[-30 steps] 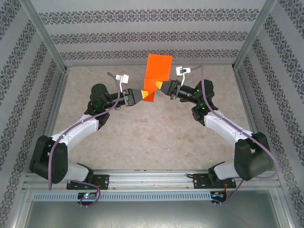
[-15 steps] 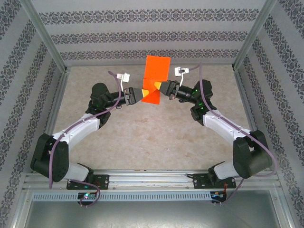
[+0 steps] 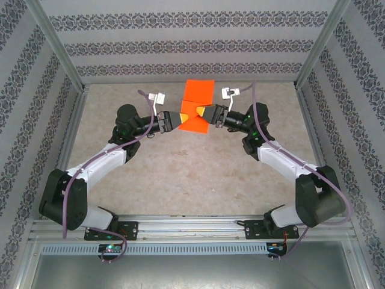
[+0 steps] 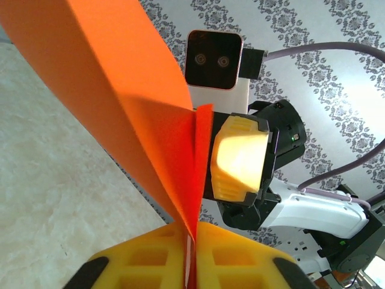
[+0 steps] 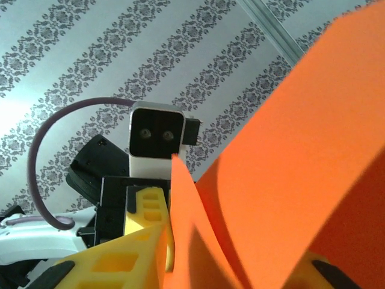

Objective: Fold a paper plane with a square sheet of paper (fold left side to right side)
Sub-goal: Turn over the paper at the center of the table.

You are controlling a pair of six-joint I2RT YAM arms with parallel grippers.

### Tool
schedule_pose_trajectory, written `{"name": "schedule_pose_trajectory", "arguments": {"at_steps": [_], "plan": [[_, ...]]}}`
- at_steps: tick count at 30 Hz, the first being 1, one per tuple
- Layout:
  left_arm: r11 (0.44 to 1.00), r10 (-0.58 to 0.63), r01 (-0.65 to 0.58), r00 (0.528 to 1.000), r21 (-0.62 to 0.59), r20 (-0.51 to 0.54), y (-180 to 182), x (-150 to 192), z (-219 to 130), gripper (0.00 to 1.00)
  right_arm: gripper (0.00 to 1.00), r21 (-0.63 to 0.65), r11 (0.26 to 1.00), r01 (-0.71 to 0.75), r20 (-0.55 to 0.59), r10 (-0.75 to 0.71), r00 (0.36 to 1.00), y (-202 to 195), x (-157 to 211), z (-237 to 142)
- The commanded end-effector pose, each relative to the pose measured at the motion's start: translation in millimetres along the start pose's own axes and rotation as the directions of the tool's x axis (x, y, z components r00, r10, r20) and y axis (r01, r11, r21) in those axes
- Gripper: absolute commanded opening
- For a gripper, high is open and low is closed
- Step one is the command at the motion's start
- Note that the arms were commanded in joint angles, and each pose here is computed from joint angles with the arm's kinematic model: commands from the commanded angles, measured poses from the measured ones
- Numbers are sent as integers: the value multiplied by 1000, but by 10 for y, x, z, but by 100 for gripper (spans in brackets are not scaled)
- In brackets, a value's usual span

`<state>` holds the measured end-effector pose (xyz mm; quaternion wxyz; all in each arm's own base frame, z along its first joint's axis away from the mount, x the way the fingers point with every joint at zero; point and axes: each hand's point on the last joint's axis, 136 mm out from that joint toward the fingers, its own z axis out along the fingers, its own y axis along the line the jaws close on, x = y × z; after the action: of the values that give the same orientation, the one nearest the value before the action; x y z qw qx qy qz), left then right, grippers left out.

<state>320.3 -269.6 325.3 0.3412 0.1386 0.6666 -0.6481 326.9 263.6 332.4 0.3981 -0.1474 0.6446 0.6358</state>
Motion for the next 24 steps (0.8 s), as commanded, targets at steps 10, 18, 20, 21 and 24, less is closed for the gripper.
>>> {"name": "schedule_pose_trajectory", "arguments": {"at_steps": [10, 18, 20, 21, 24], "plan": [[927, -63, -35, 967, -374, -246, 387, 479, -251, 0, 53, 505, 860, 77, -9, -84, 996, -695, 122, -788], [483, -279, -501, 689, -718, -668, 925, 1122, -902, 0, 67, 902, 422, 94, -98, -12, 995, -1343, 327, -1673], [317, -332, -648, 608, -693, -721, 1020, 1114, -1032, 0, 67, 924, 373, 80, -93, 15, 996, -1421, 374, -1798], [225, -347, -710, 582, -668, -736, 1048, 1061, -1076, 0, 68, 933, 353, 71, -87, 30, 996, -1454, 402, -1849], [-2, -350, -784, 583, -621, -734, 1060, 866, -1099, 0, 71, 950, 310, 49, -74, 70, 995, -1538, 478, -1968]]}}
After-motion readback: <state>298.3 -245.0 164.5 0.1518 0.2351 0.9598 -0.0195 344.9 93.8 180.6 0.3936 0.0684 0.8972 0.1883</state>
